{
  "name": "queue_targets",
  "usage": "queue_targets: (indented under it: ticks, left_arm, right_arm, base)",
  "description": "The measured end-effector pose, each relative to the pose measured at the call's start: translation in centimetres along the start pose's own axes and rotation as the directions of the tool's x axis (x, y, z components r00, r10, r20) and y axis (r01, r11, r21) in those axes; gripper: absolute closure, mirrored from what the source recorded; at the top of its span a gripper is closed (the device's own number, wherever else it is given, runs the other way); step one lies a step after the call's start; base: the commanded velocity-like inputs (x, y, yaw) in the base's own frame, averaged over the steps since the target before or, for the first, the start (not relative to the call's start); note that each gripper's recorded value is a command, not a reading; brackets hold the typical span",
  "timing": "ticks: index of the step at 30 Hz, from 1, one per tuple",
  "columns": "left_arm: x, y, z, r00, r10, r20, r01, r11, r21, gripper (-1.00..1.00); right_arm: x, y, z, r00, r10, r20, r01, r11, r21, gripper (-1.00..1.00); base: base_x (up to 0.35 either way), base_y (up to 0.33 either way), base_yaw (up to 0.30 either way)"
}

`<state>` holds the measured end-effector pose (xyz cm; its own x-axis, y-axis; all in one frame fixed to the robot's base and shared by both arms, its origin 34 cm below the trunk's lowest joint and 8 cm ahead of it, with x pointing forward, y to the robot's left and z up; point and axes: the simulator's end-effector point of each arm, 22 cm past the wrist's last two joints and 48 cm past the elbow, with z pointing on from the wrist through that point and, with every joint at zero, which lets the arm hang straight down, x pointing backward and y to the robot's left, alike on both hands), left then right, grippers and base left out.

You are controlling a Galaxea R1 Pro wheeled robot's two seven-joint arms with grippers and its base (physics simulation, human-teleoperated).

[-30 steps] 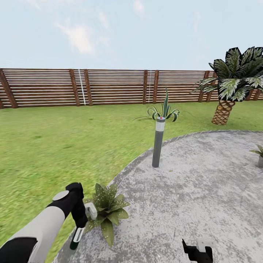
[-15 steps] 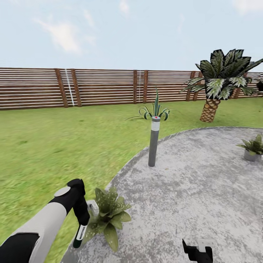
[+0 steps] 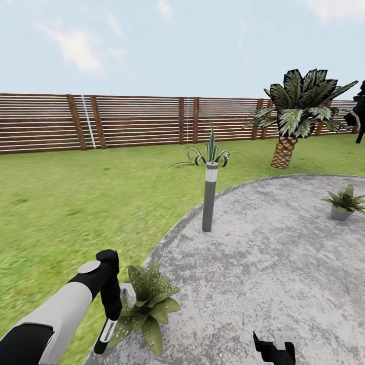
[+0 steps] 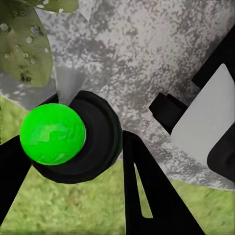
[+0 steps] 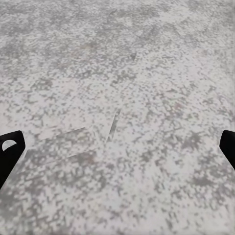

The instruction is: Pick up the pesticide atomizer in the garden and spray insectifuge to fully cover both potted plants in the garden.

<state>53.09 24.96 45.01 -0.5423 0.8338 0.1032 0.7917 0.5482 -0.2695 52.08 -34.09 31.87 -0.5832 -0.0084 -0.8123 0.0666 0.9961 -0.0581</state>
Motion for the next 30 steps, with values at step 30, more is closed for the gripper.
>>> queue_targets:
  ticks: [30]
  left_arm:
    - [0.3, 1.7, -1.3, 1.0, -0.015, 0.015, 0.016, 0.999, -0.042, 1.0]
  right_arm:
    - [0.0, -0.3, 0.0, 1.0, -0.003, 0.0, 0.003, 1.0, 0.004, -1.0]
  base:
    - [0.0, 0.0, 0.0]
